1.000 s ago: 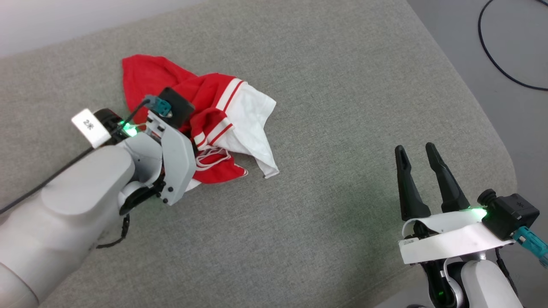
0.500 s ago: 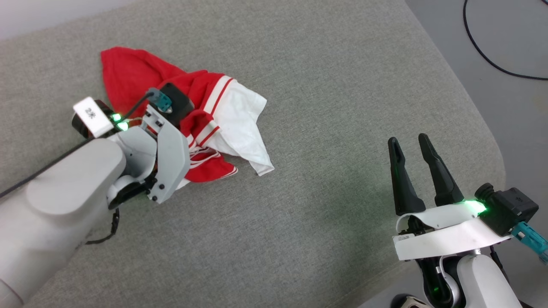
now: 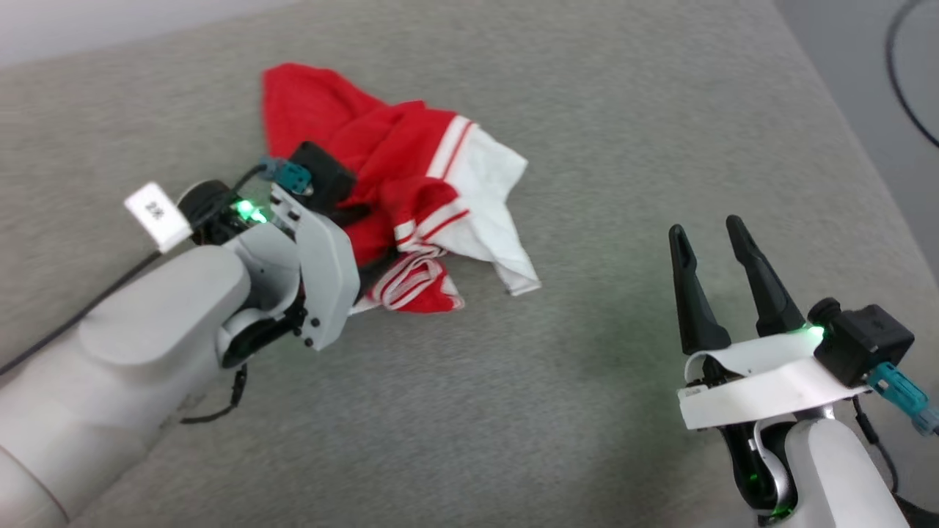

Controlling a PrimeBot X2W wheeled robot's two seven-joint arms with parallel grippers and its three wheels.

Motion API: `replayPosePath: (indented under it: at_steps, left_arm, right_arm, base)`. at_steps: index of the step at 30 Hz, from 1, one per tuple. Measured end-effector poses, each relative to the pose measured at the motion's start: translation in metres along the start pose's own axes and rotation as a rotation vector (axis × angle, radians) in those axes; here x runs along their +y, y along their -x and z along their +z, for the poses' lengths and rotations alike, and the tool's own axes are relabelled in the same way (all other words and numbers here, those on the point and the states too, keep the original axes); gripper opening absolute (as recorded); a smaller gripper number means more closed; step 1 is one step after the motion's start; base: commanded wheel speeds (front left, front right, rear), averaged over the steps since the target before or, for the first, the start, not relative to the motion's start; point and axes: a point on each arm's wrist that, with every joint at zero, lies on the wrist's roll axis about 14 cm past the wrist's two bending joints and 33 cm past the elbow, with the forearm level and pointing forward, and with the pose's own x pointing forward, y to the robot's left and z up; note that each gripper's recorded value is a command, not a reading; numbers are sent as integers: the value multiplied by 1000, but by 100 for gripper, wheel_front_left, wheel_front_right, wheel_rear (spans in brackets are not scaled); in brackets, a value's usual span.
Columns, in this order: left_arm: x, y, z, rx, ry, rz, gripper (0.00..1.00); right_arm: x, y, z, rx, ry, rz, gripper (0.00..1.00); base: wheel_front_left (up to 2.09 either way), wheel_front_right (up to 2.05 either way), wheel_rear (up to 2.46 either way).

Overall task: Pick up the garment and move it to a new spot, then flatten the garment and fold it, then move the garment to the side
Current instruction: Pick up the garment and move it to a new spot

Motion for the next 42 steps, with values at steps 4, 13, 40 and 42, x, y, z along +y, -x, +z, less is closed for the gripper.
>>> replayPosePath:
  at_steps: [4,13,40,42]
  left_arm:
    - [19,31,14,-112,35,72,100]
    - [47,109,12,-356,202,251,100]
    - [28,357,-148,-613,528,1010,100]
    - [21,364,-150,-615,498,1036,100]
  right_arm:
    - [18,-13,-3,0,24,62,100]
    - [59,-33,-21,29,58,183,100]
    - [96,0,-19,85,74,279,100]
    - [94,4,-14,74,71,275,100]
  base:
    - [0,0,0]
    - [0,0,0]
    - [0,0,0]
    - [0,0,0]
